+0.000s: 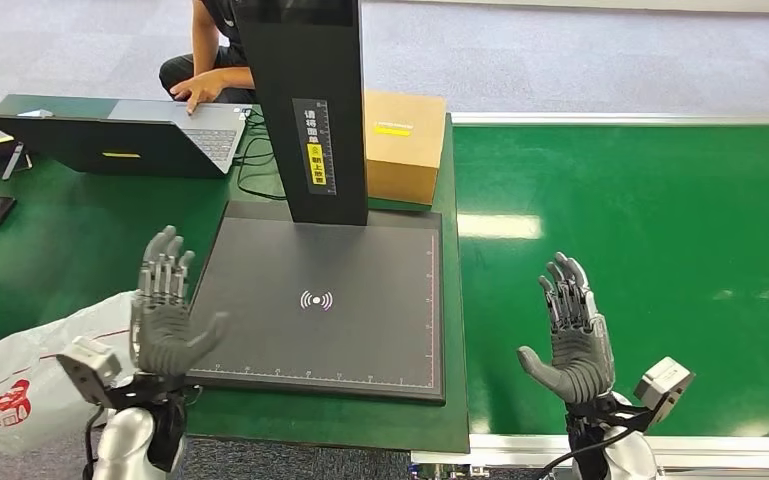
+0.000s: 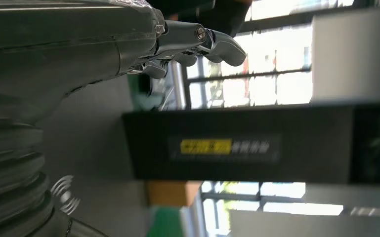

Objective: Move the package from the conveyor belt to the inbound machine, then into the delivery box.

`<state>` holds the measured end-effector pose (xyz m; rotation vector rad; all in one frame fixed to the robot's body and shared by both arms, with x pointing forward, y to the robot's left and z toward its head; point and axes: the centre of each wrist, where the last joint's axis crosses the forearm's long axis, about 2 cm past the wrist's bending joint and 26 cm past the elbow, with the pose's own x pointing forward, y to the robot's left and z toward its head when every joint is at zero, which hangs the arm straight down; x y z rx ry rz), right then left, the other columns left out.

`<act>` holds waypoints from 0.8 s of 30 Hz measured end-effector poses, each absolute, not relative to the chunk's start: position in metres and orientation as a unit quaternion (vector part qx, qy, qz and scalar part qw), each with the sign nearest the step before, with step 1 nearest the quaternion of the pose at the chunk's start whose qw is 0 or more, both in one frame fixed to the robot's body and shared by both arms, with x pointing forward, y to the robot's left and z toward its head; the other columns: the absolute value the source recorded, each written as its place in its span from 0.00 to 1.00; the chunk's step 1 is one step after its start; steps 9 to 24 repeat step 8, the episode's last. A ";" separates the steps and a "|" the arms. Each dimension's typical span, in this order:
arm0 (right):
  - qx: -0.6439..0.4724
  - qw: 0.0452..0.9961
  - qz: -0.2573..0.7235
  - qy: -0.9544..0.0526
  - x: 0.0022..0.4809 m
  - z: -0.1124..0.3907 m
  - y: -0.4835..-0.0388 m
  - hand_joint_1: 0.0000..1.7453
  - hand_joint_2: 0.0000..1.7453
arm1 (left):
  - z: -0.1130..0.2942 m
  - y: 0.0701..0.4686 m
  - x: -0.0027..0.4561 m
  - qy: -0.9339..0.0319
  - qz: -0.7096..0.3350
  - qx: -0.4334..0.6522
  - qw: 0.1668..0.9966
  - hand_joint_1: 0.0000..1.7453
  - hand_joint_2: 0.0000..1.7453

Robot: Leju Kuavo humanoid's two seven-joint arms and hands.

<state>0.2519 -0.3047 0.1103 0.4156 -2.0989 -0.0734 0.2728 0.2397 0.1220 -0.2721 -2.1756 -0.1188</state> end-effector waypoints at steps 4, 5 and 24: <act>0.175 0.481 -0.026 -0.859 0.254 0.108 -0.304 0.00 1.00 | 0.113 0.227 0.273 -0.859 -0.085 -0.158 0.480 0.00 1.00; 0.176 0.482 -0.024 -0.858 0.254 0.108 -0.304 0.00 1.00 | 0.111 0.225 0.273 -0.854 -0.088 -0.168 0.484 0.00 1.00; 0.180 0.483 -0.022 -0.856 0.255 0.106 -0.303 0.00 1.00 | 0.107 0.222 0.273 -0.845 -0.091 -0.187 0.493 0.00 1.00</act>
